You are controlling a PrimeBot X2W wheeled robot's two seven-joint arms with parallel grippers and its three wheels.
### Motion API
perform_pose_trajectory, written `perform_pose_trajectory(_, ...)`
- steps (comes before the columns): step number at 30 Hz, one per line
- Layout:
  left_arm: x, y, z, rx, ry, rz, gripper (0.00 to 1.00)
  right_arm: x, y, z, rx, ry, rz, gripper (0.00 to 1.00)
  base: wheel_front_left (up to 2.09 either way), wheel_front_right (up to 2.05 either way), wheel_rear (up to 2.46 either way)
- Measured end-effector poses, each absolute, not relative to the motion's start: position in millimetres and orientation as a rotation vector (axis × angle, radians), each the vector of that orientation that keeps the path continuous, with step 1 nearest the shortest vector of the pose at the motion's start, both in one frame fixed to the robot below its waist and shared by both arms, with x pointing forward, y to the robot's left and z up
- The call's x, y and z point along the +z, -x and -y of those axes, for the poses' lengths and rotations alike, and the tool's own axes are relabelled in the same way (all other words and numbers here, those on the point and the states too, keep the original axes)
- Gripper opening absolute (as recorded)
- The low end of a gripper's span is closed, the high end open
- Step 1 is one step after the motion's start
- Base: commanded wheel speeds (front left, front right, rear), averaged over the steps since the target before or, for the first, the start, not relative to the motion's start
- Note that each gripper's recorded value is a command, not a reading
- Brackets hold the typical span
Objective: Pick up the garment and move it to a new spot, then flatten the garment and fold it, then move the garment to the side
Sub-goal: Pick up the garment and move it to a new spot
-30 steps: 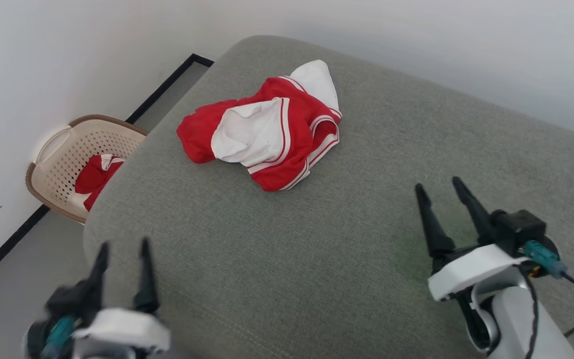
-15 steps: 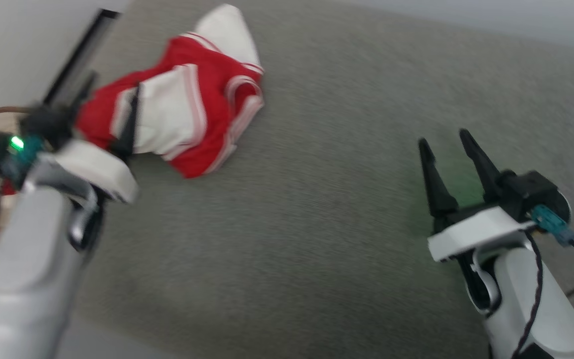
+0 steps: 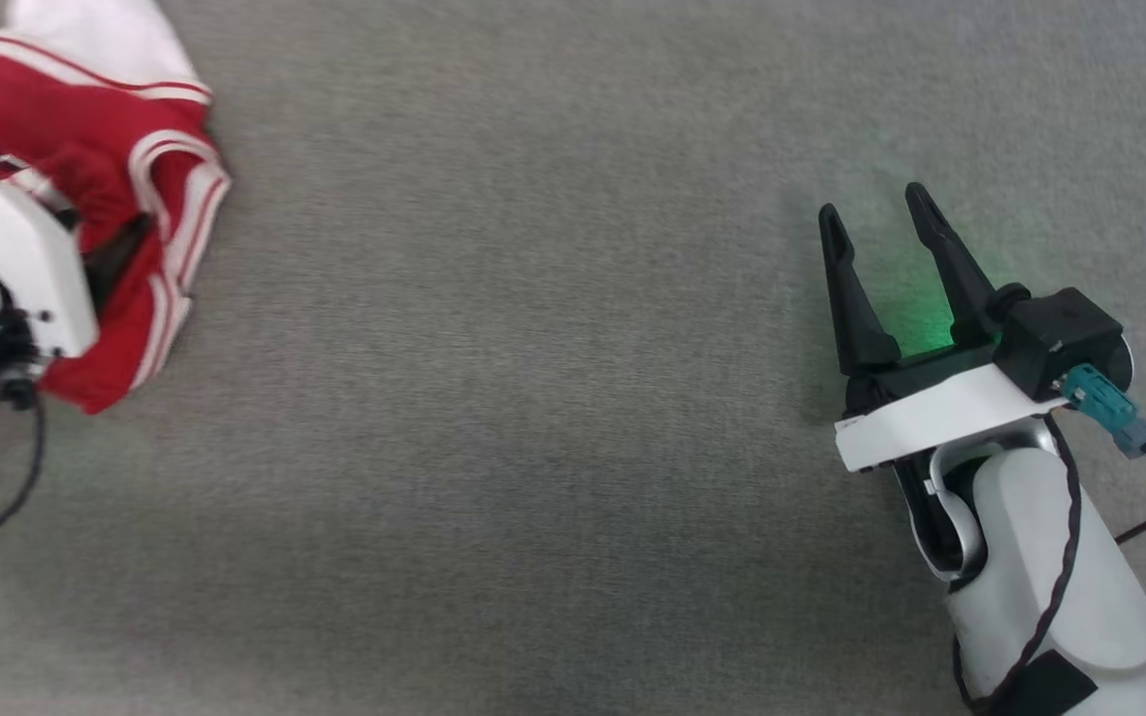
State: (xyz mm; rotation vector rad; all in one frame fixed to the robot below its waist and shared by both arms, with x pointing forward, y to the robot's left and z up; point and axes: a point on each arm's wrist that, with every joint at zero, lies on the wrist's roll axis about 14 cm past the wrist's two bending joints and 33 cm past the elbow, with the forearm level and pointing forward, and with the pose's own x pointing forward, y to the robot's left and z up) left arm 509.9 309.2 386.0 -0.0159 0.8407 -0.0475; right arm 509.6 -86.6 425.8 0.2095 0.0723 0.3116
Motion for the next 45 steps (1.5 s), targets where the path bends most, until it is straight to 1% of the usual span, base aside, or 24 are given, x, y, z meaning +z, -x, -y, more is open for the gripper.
perform_pose_trajectory(3,367,-512,-319,-0.014,0.045,-0.956,1.0,420,-512,94,0.294,-0.201,-0.077,1.0,0.0,0.0,0.0)
perform_pose_trajectory(10,336,-526,-325,0.027,0.098,-1.082,1.0,405,-516,107,0.266,-0.182,-0.094,1.0,0.0,0.0,0.0)
perform_pose_trajectory(11,333,-527,-324,0.028,0.108,-1.095,0.99,404,-516,108,0.263,-0.18,-0.095,1.0,0.0,0.0,0.0)
perform_pose_trajectory(12,330,-528,-323,0.027,0.116,-1.102,0.61,404,-517,109,0.261,-0.178,-0.094,1.0,0.0,0.0,0.0)
perform_pose_trajectory(13,328,-529,-322,0.026,0.121,-1.106,0.27,404,-517,110,0.259,-0.176,-0.094,1.0,0.0,0.0,0.0)
perform_pose_trajectory(14,327,-530,-322,0.025,0.124,-1.106,0.0,404,-518,111,0.259,-0.173,-0.091,1.0,0.0,0.0,0.0)
perform_pose_trajectory(18,334,-533,-321,0.031,0.117,-1.071,0.0,412,-518,110,0.262,-0.169,-0.073,1.0,0.0,0.0,0.0)
perform_pose_trajectory(25,367,-537,-313,0.001,0.036,-0.893,0.0,439,-510,107,0.27,-0.169,-0.031,1.0,0.0,0.0,0.0)
perform_pose_trajectory(34,461,-554,-243,-0.241,-0.059,-0.605,0.0,483,-485,125,0.217,-0.193,0.045,1.0,0.0,0.0,0.0)
perform_pose_trajectory(36,479,-561,-216,-0.324,-0.084,-0.554,0.0,491,-480,135,0.186,-0.198,0.066,1.0,0.0,0.0,0.0)
perform_pose_trajectory(40,499,-569,-142,-0.524,-0.13,-0.483,0.0,495,-468,165,0.107,-0.194,0.075,1.0,0.0,0.0,0.0)
perform_pose_trajectory(45,516,-566,-52,-0.771,-0.214,-0.404,0.0,499,-451,202,0.003,-0.21,0.087,1.0,0.0,0.0,0.0)
